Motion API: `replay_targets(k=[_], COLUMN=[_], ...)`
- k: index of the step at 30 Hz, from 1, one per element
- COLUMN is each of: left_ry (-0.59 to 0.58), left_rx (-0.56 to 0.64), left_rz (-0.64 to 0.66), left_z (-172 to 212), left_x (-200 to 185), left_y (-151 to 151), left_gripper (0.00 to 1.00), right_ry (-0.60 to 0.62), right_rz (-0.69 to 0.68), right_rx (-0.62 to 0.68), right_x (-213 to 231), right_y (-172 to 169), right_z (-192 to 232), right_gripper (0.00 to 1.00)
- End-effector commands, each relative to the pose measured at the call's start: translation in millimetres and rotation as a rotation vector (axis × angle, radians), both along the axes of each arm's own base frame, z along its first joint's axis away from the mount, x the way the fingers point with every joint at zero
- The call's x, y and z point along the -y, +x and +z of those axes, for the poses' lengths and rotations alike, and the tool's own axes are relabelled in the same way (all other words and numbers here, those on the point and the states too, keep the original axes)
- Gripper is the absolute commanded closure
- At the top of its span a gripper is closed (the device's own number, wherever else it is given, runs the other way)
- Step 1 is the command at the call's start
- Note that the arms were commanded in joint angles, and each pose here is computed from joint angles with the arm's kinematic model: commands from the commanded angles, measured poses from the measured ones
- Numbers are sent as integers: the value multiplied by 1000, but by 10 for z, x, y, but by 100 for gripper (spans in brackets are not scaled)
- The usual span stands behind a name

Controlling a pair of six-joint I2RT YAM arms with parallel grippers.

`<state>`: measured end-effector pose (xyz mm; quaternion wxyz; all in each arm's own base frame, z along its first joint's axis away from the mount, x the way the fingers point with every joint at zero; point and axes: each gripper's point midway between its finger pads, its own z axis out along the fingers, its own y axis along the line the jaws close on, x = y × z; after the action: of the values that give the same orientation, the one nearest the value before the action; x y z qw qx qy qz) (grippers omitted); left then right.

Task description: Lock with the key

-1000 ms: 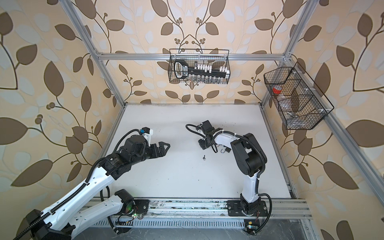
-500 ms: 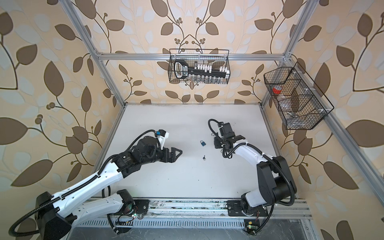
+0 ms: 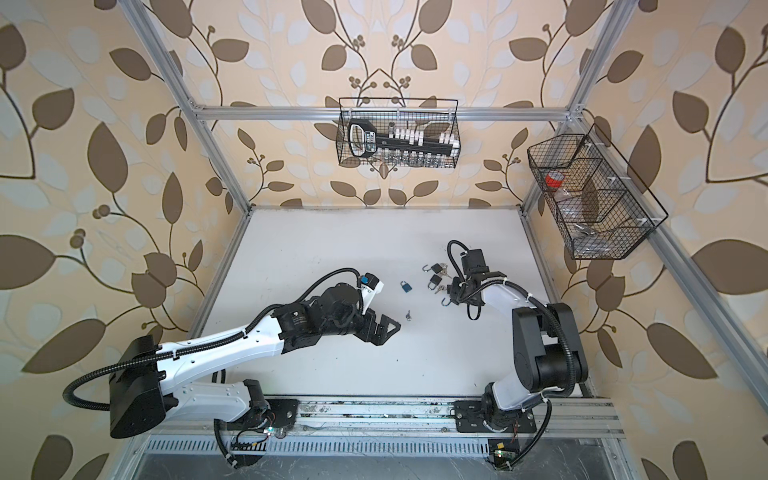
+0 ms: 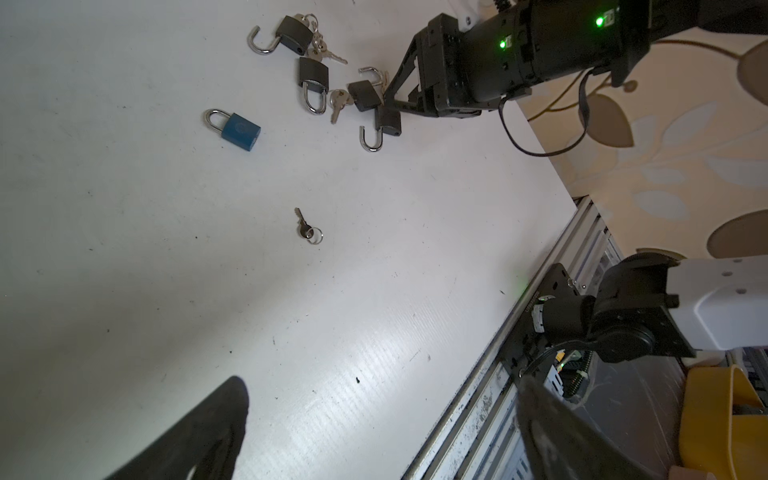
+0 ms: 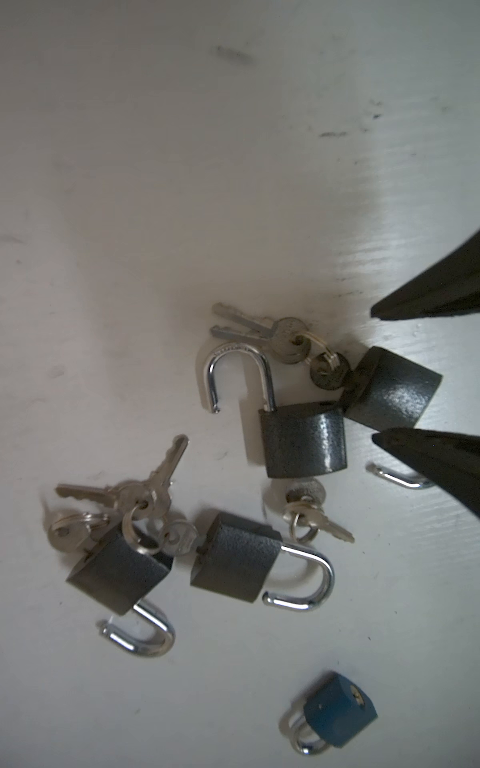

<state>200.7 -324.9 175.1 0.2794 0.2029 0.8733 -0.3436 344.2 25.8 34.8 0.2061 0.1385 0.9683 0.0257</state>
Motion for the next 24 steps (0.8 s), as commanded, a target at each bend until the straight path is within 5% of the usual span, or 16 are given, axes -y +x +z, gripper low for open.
replay_targets(k=[1, 24], left_ry=[-57, -39], left_rx=[86, 89], left_rz=[15, 50], left_z=[308, 236], left_x=[0, -155], left_y=[65, 33], left_gripper=[1, 1], right_ry=[6, -100], right_rz=[-2, 18], right_rx=[-24, -136], right_x=[-34, -120], right_y=[53, -95], right_z=[-5, -221], right_gripper=[51, 59])
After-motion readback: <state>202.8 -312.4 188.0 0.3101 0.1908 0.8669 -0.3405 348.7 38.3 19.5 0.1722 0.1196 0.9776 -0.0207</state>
